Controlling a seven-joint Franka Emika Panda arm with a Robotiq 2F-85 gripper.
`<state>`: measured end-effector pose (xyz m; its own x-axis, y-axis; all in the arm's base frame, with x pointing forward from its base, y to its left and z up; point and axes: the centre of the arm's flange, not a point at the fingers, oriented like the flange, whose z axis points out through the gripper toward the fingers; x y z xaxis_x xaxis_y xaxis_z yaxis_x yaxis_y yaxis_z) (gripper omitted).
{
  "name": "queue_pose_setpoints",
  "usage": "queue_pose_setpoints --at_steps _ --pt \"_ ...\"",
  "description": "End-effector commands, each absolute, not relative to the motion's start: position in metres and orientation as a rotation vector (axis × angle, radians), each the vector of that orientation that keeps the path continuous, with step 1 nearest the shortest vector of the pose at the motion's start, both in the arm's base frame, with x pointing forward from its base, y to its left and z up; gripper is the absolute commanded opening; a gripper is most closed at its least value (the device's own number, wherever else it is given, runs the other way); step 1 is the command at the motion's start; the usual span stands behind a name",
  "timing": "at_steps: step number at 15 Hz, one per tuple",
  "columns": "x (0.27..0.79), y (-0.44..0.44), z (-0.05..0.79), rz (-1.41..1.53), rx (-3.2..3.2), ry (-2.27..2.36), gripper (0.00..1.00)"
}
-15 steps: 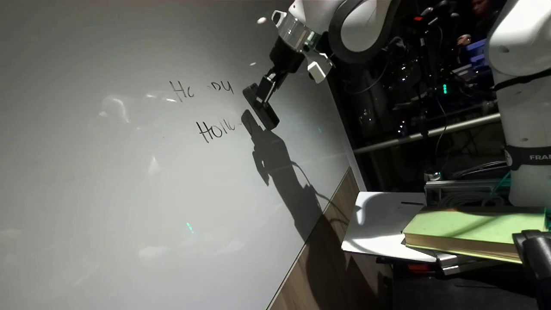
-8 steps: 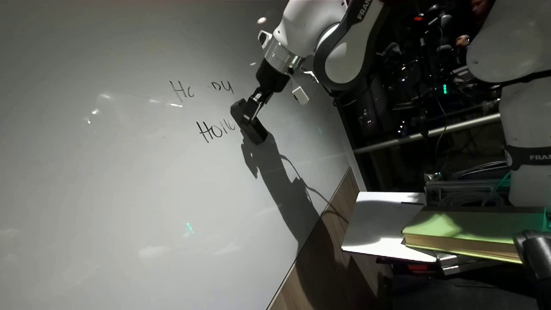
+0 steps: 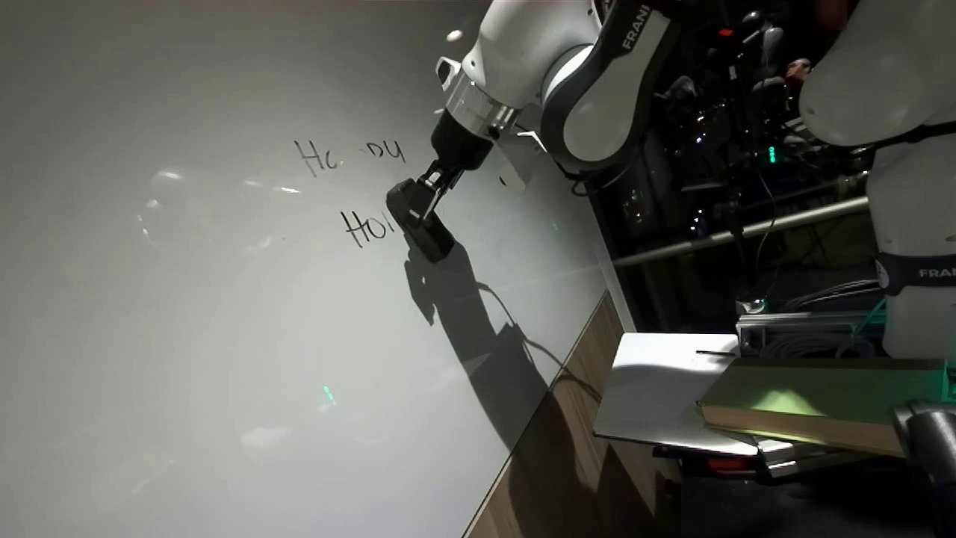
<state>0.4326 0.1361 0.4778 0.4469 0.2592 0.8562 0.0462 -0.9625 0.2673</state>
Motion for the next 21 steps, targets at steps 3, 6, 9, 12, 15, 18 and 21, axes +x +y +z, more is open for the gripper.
queue_pose_setpoints --at_steps 3,6,9,12,15,18,21 --pt "0.433 0.194 0.490 1.605 2.521 0.318 0.30" --pt "0.428 0.224 0.495 1.637 2.540 0.350 0.30" --pt "0.422 0.255 0.497 1.663 2.561 0.382 0.30" --pt "0.417 0.278 0.494 1.680 2.558 0.433 0.30" --pt "0.425 0.280 0.484 1.671 2.533 0.465 0.30" --pt "0.451 0.255 0.471 1.633 2.493 0.436 0.30" --pt "0.475 0.225 0.470 1.598 2.469 0.377 0.30"
